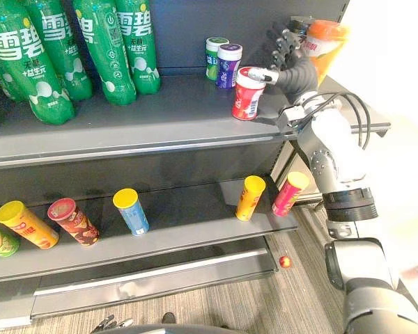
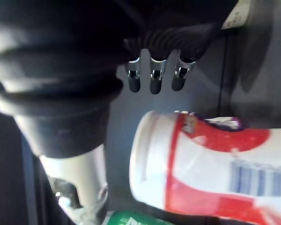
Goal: Put the gum and the chips on the shelf.
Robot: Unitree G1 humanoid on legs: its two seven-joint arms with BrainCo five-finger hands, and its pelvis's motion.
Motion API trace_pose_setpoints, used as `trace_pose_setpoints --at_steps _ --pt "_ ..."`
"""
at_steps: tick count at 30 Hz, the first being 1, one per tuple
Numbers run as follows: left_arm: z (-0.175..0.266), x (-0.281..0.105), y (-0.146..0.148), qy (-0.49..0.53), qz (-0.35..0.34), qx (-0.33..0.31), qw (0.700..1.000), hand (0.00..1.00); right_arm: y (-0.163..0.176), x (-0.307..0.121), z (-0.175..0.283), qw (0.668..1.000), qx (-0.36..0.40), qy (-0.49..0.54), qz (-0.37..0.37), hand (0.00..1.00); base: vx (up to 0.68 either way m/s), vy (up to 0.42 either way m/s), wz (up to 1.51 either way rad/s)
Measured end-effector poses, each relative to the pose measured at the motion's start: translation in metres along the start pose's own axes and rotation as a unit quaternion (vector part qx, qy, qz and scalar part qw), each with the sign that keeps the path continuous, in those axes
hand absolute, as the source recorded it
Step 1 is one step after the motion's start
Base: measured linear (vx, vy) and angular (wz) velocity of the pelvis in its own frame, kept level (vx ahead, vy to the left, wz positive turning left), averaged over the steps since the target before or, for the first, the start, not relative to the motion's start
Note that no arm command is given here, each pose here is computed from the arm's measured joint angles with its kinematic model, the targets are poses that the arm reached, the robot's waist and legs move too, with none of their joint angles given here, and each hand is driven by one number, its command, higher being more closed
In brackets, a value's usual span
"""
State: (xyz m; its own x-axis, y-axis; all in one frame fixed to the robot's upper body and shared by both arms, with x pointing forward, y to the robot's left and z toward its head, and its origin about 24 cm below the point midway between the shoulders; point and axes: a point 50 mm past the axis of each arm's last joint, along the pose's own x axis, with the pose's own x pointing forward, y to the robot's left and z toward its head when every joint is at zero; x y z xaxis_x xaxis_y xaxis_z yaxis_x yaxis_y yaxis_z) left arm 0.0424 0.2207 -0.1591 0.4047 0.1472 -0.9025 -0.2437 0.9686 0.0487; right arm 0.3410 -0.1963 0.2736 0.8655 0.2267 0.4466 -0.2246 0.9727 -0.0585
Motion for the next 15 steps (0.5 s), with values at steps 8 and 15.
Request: trace_pose_setpoints --at_steps 8,15 --pt "0.000 0.000 0.000 -0.001 0.004 -0.001 1.000 0.00 0.008 0.004 0.040 0.995 -0.002 -0.097 -0.015 0.00 0.00 0.000 0.00" --pt "-0.001 0.000 0.001 0.001 0.006 -0.005 1.000 0.00 0.012 -0.007 0.071 0.984 0.000 -0.176 -0.020 0.00 0.00 0.000 -0.01"
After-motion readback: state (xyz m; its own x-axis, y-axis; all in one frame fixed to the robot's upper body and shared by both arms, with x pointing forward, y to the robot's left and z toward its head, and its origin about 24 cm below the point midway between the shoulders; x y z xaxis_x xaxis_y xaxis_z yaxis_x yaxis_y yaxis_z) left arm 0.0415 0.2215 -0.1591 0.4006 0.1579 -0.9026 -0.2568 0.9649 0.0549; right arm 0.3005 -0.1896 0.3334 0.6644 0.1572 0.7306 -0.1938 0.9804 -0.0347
